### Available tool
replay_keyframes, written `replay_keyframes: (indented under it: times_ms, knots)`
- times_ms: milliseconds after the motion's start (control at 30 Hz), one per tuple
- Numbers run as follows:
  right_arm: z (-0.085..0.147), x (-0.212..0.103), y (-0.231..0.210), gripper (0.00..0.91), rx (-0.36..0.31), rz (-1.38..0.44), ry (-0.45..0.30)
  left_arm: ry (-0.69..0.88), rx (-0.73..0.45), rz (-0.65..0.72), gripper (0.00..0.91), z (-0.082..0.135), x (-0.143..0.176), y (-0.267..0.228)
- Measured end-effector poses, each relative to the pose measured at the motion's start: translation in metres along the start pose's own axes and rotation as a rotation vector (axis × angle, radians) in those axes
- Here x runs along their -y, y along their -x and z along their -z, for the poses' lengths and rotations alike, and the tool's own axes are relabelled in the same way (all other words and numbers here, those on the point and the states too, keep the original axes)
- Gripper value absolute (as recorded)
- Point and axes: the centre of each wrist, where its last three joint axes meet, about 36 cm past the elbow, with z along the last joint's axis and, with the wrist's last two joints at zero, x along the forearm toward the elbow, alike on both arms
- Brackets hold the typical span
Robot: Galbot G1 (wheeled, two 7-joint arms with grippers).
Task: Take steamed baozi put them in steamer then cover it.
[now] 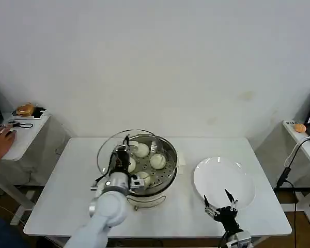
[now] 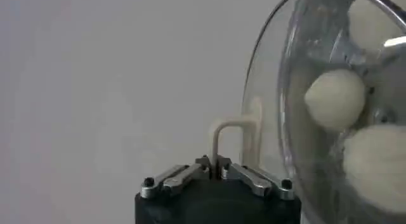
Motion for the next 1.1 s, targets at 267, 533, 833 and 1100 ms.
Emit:
replay_keyframes:
  times_ms: [267,533,833,1100]
  knots:
    - [-0.001,-0.003,0.0,0.907,-0.004,0.004,-0.001,0.005,0.03,-0.005,0.0,0.025,0.006,0.0]
    - [-0.003,-0.005,0.002,0.907,-0.006,0.009,0.001,0.02,0.04,-0.013,0.0,0.037,0.014,0.002]
    - [-0.004,-0.003,0.002,0.907,-0.009,0.01,-0.002,0.046,0.031,-0.015,0.0,0.036,0.02,0.008]
    - [-0.005,-0.007,0.003,0.907,-0.01,0.018,0.002,0.046,0.027,-0.022,0.0,0.037,0.022,0.005]
